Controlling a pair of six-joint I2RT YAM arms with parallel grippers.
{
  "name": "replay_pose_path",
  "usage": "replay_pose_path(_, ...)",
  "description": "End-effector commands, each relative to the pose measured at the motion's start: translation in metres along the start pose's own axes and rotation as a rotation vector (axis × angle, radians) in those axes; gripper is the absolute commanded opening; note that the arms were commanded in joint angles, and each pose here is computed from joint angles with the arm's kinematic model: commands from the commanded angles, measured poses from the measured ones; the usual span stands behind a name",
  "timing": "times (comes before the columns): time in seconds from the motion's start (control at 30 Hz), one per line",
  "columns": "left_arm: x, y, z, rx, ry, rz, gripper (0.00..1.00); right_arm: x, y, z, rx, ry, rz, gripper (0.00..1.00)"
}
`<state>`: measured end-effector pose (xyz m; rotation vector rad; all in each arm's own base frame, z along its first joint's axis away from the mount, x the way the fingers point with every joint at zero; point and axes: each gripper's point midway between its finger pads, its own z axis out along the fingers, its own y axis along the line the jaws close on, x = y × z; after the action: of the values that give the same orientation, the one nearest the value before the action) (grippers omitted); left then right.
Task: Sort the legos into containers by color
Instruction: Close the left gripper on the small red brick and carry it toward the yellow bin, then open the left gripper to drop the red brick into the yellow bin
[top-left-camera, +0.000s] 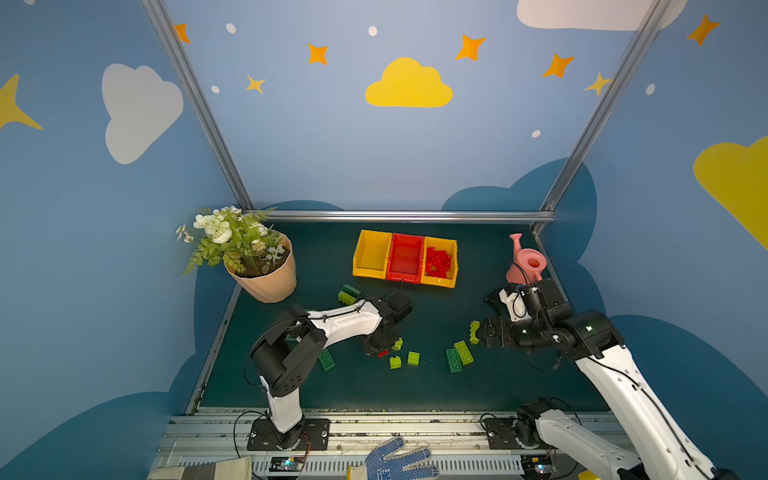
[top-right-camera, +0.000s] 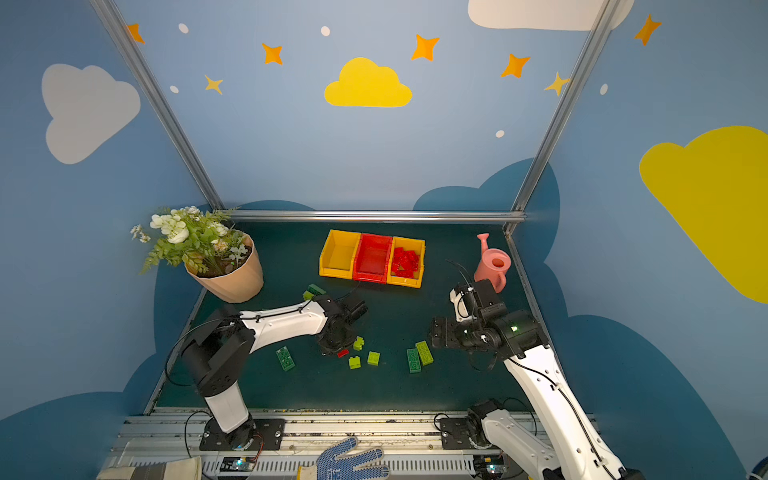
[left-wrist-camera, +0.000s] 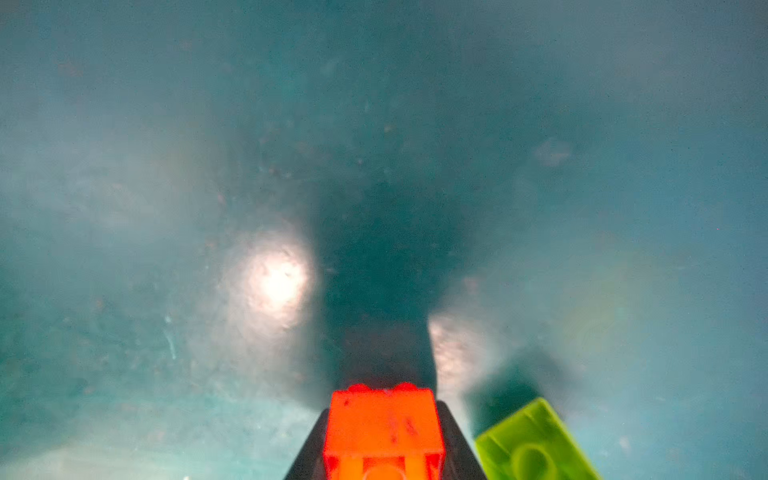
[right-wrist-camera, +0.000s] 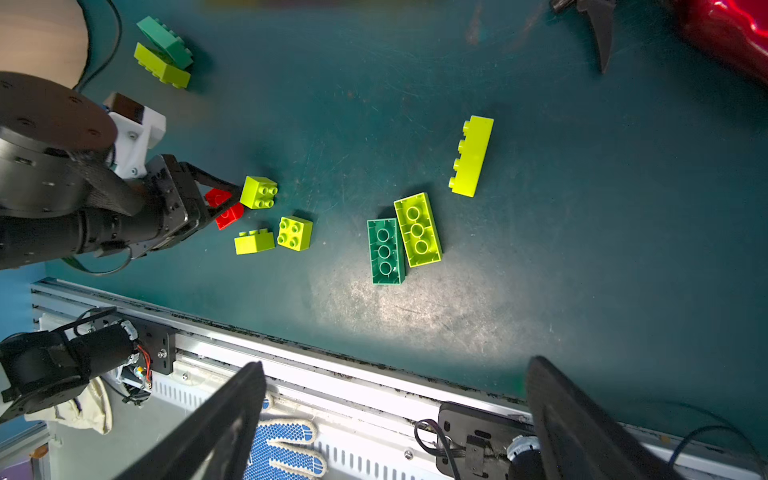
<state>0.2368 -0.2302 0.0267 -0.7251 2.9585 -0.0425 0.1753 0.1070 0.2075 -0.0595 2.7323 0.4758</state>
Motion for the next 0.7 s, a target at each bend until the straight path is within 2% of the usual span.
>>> replay_pose_path(0.0,-0.013,-0.001,-0.018,-0.050,-0.027,0.072,0.28,-0.006,-0.002,-0.002,0.010,-0.015,-0.003,0.95)
replay_pose_path(0.23,-0.058,-0.058,-0.054,0.011,-0.068,0.183,0.25,-0.020,-0.007,-0.003,0.021,-0.047,0.036,0.95)
replay_pose_path(0.37,-0.094,-0.115,-0.073,0.103,-0.116,0.266,0.26,-0.027,-0.013,-0.006,0.040,-0.072,0.065,0.95)
replay_pose_path(0.57,-0.134,-0.211,-0.095,0.306,-0.210,0.447,0.27,-0.033,-0.020,-0.008,0.061,-0.092,0.103,0.95)
replay_pose_path(0.67,-0.152,-0.253,-0.100,0.469,-0.252,0.472,0.28,-0.035,-0.023,-0.009,0.073,-0.094,0.113,0.95)
